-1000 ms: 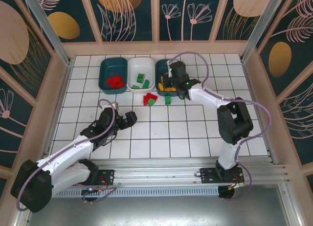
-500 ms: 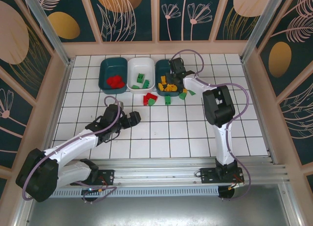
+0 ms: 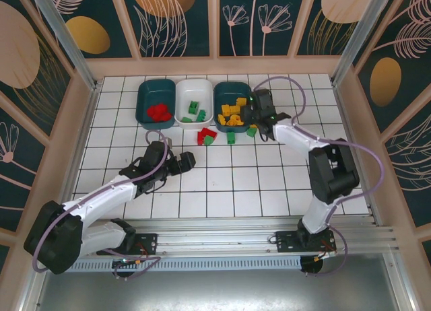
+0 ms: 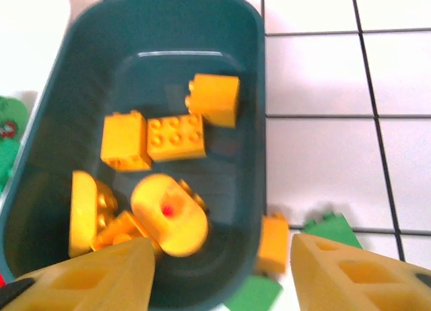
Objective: Sort the legos into containers by color
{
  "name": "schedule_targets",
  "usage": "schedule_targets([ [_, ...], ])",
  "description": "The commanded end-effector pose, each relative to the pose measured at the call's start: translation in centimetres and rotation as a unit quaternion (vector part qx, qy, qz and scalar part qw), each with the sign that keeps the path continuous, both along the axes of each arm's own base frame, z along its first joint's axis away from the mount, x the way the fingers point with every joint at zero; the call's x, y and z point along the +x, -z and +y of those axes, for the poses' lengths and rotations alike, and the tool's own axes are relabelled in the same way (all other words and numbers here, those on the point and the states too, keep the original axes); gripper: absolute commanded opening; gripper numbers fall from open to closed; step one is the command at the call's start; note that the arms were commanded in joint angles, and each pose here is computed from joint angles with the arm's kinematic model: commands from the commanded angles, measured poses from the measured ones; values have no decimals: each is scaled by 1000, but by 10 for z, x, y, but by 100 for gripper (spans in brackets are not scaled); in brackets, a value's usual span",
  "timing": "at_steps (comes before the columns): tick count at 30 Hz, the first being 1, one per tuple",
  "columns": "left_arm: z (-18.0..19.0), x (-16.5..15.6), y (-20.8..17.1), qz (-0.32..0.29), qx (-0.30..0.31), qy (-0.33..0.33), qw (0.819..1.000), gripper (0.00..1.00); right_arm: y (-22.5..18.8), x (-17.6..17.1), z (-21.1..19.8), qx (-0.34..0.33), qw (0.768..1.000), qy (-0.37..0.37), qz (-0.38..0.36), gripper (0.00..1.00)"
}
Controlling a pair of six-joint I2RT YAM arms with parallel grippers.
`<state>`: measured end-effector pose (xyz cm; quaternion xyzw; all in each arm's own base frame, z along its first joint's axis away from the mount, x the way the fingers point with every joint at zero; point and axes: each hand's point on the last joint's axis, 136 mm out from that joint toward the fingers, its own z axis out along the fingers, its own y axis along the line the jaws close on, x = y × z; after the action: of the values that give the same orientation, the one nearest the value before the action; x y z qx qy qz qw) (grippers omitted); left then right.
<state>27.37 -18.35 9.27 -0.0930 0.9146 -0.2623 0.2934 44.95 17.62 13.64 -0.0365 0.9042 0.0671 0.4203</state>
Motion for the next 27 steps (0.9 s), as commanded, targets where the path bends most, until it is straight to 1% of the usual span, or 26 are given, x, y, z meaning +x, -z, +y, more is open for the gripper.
schedule_targets([
  [1, -4, 4, 0, -8, -4, 10, 1000, 99, 27, -20, -11, -11, 1000, -14, 11, 63],
  [3, -6, 5, 0, -7, -7, 13, 1000, 99, 41, -26, -17, -5, 999, -17, 27, 64],
  [5, -8, 6, 0, -6, -10, 16, 1000, 98, 52, -31, -13, 5, 998, -46, 38, 66],
  [7, -11, 8, 0, -5, -12, 19, 1000, 99, 66, -32, -8, -7, 996, -72, 52, 67],
  [9, -12, 9, -2, -6, -14, 19, 1000, 99, 74, -30, -7, -16, 995, -79, 54, 68],
  [11, -12, 8, -2, -7, -14, 20, 1000, 98, 77, -25, -12, -25, 996, -67, 51, 70],
  [13, -11, 8, -3, -7, -14, 18, 1000, 99, 77, -20, -8, -18, 996, -76, 49, 70],
  [15, -9, 6, -1, -7, -13, 16, 1000, 99, 78, -12, -8, -28, 996, -72, 53, 71],
  [20, -6, 5, -1, -7, -9, 13, 1000, 99, 90, -1, -3, -49, 992, -88, 80, 70],
  [23, -6, 5, -2, -8, -8, 12, 1000, 99, 97, 1, -5, -61, 990, -84, 92, 69],
  [27, -6, 5, -2, -9, -7, 13, 1000, 99, 98, 3, -4, -66, 989, -89, 93, 69],
])
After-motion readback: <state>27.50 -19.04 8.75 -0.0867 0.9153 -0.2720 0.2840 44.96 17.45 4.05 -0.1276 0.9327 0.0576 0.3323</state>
